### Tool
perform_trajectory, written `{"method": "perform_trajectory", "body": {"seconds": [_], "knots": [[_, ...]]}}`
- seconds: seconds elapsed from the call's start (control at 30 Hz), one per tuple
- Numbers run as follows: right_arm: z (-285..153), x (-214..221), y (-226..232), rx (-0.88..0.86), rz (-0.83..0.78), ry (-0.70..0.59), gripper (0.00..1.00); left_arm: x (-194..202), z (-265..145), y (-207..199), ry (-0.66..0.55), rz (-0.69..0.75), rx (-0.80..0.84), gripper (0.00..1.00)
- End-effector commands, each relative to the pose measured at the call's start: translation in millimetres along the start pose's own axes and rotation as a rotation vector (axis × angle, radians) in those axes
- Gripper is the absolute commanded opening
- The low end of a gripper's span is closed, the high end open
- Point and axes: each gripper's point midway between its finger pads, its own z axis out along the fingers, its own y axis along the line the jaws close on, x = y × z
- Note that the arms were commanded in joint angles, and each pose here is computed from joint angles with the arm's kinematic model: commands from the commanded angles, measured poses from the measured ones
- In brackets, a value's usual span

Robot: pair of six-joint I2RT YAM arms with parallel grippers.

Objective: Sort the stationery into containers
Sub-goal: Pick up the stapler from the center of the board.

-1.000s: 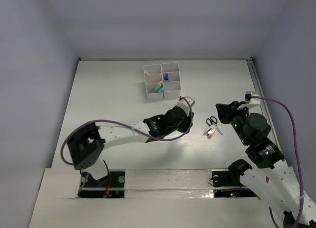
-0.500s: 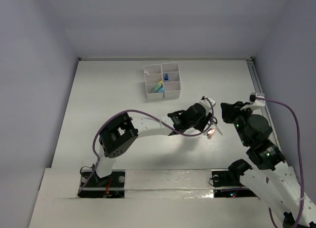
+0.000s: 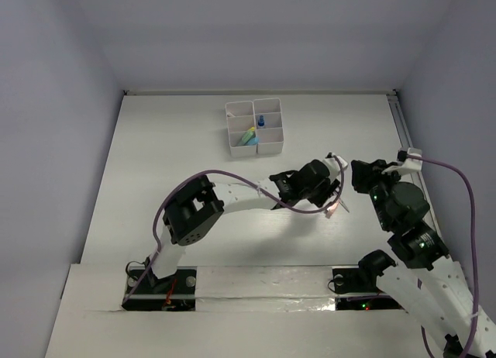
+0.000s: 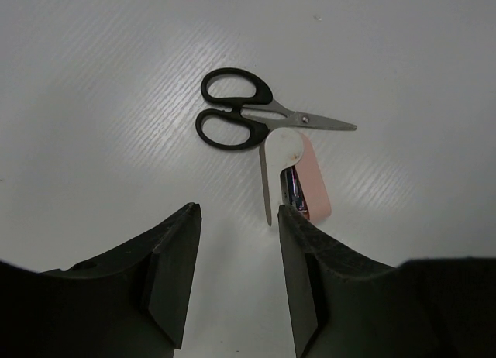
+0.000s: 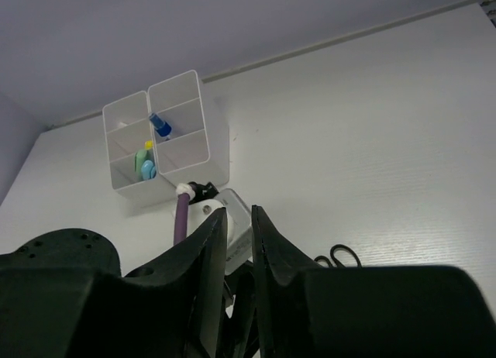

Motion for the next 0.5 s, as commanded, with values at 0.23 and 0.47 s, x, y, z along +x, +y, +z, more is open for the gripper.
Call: {"method": "perform_trajectory", "body": {"seconds": [0.23,0.47], "knots": [[10.9,-2.1,8.4,-0.016,-0.008,-0.015,0.27,0.7,5.4,-7.0,0.018,0.044,0.038,0.41],[13.7,-1.1,10.1,-0.022,-0.014,-0.017,0.27,6.1,10.1,-14.1,0.037,0.052,0.080,0.40]]}}
